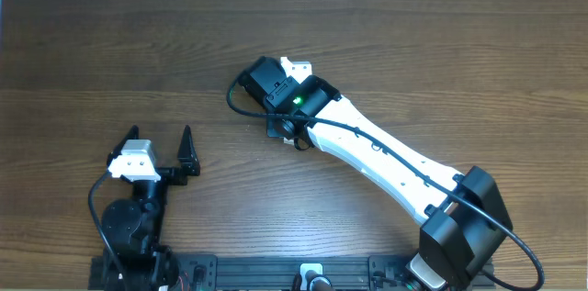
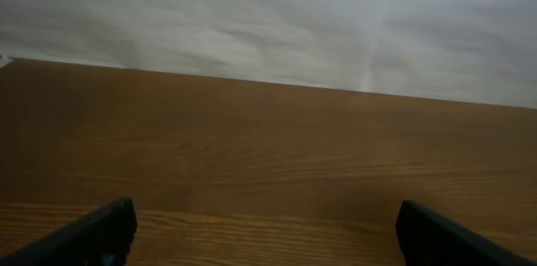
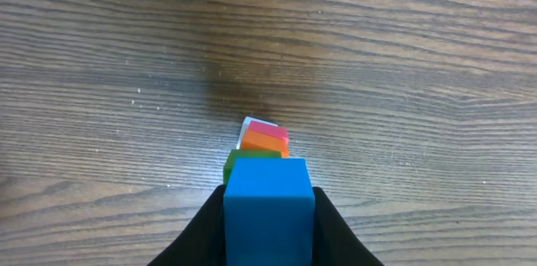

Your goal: Stack Cubes

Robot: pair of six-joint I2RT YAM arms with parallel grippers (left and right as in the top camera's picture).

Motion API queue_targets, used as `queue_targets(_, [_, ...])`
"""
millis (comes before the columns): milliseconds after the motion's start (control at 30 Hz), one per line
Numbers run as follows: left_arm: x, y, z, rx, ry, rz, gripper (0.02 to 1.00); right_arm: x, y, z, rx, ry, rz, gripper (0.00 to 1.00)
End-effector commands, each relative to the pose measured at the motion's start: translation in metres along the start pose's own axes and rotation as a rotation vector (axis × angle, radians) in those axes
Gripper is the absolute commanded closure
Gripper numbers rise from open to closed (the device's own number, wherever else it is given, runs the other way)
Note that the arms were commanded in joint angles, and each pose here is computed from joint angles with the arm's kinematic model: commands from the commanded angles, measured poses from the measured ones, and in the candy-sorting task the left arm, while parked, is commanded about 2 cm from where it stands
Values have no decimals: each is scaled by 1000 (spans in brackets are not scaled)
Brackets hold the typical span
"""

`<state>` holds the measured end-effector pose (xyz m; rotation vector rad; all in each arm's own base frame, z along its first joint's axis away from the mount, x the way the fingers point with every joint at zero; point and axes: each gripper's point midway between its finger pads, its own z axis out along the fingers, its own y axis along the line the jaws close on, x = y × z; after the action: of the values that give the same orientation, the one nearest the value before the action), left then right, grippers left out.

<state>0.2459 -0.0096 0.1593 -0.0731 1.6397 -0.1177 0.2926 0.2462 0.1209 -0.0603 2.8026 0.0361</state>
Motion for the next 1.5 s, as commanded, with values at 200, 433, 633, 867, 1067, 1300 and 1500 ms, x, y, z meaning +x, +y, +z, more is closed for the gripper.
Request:
queue_targets(200, [2,-2,0,12,2,15,18,1,13,-2,-24,1,-25,954])
queue_targets(433, [2,-2,0,12,2,15,18,5,13,4,-14,19,-30,954])
queue_targets(633, [2,-2,0,12,2,15,18,6,13,9,-4,28,-33,956])
queue_targets(867, [2,-2,0,12,2,15,18,7,12,9,-3,30,-34,943])
queue_targets(1067, [2,-2,0,12,2,15,18,8,12,9,0,35,-36,584])
queue_targets(1300, [2,-2,0,12,2,15,18,8,12,9,0,35,-36,310])
queue_targets(1500, [2,-2,0,12,2,15,18,5,13,8,-6,24,-32,7])
